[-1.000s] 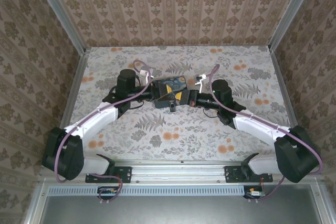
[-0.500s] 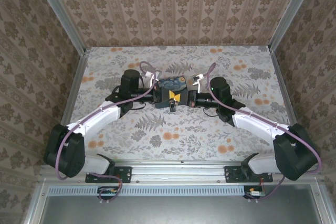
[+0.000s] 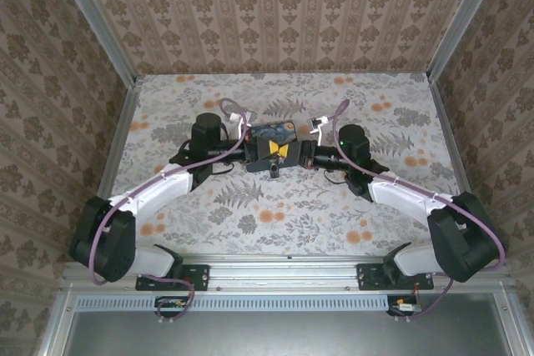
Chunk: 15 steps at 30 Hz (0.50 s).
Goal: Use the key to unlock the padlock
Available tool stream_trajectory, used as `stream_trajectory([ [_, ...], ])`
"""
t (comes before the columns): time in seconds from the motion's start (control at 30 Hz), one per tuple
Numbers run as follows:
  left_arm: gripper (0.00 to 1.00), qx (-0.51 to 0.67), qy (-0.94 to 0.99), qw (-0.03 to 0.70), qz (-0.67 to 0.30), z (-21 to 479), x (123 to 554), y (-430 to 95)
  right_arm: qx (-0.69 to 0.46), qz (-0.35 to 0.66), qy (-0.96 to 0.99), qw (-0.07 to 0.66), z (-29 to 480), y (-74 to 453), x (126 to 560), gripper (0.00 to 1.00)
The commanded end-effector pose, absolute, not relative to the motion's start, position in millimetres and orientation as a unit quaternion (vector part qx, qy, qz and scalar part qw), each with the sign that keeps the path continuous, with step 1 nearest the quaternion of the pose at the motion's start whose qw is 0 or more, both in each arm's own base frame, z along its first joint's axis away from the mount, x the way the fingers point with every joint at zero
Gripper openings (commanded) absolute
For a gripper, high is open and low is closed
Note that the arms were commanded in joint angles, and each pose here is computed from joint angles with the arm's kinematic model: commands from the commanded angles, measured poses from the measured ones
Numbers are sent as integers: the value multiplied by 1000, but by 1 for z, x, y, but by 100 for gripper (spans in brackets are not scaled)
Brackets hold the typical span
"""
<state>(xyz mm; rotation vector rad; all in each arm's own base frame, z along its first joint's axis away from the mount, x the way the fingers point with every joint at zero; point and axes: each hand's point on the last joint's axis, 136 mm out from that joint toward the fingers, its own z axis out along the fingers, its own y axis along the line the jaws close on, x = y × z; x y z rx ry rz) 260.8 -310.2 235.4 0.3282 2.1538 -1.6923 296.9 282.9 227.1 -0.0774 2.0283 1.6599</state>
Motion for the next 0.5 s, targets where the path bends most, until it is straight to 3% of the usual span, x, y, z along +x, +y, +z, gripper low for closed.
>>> stream_trajectory([
  [0.0,0,94,743,211,-628,252,270,-314,-15,648,714,266,240,285,301,21],
  [0.47,0,88,728,210,-646,259,266,-313,0,662,696,278,244,282,309,14],
])
